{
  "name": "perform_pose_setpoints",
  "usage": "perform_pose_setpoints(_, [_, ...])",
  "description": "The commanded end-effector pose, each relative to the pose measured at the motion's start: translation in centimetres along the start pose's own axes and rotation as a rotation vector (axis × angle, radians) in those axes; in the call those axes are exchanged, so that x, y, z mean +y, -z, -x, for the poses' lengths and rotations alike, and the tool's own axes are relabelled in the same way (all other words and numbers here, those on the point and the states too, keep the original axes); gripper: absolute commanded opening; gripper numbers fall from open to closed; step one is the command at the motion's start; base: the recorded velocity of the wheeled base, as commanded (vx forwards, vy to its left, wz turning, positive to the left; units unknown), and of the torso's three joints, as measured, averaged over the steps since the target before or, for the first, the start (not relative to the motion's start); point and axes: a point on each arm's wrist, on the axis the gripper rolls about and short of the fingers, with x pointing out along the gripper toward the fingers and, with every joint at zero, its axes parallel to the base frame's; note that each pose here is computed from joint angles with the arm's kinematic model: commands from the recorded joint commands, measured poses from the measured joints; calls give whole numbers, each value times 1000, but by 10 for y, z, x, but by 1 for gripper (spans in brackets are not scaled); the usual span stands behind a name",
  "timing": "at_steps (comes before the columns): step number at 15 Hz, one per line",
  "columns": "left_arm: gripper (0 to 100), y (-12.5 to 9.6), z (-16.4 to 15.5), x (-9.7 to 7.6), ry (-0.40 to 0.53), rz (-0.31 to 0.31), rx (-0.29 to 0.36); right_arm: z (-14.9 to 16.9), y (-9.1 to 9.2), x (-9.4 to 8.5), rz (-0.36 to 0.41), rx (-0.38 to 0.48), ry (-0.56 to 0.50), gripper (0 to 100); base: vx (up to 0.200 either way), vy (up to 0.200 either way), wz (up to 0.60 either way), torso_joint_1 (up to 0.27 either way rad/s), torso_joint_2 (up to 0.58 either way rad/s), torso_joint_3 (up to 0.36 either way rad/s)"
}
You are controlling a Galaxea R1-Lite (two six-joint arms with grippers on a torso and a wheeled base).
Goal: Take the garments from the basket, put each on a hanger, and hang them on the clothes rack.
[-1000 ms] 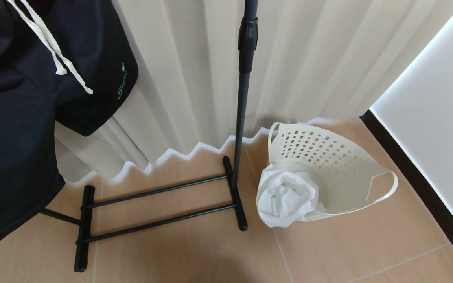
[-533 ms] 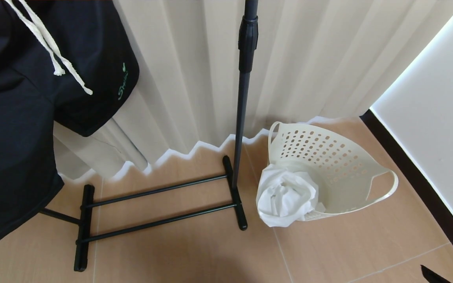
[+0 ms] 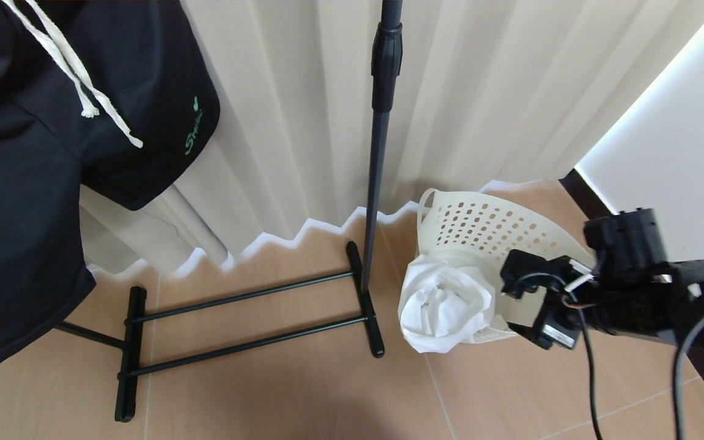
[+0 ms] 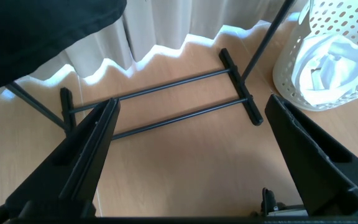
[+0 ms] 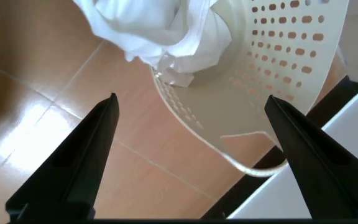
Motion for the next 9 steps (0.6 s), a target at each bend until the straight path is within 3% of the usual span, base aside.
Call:
perform_pose_setpoints(1, [100,0,0,0,0,0,0,-83,-22,12,59,93,-34,100,0,0,0,0,0,0])
perform_pose_setpoints(4, [100,0,0,0,0,0,0,-121,-41,4,4,64,20,100,0,0,0,0,0,0])
perform_pose_setpoints(9, [100,0,0,0,0,2,0,-164,-50,2,-17,61,85,100,0,0,0,0,0,0])
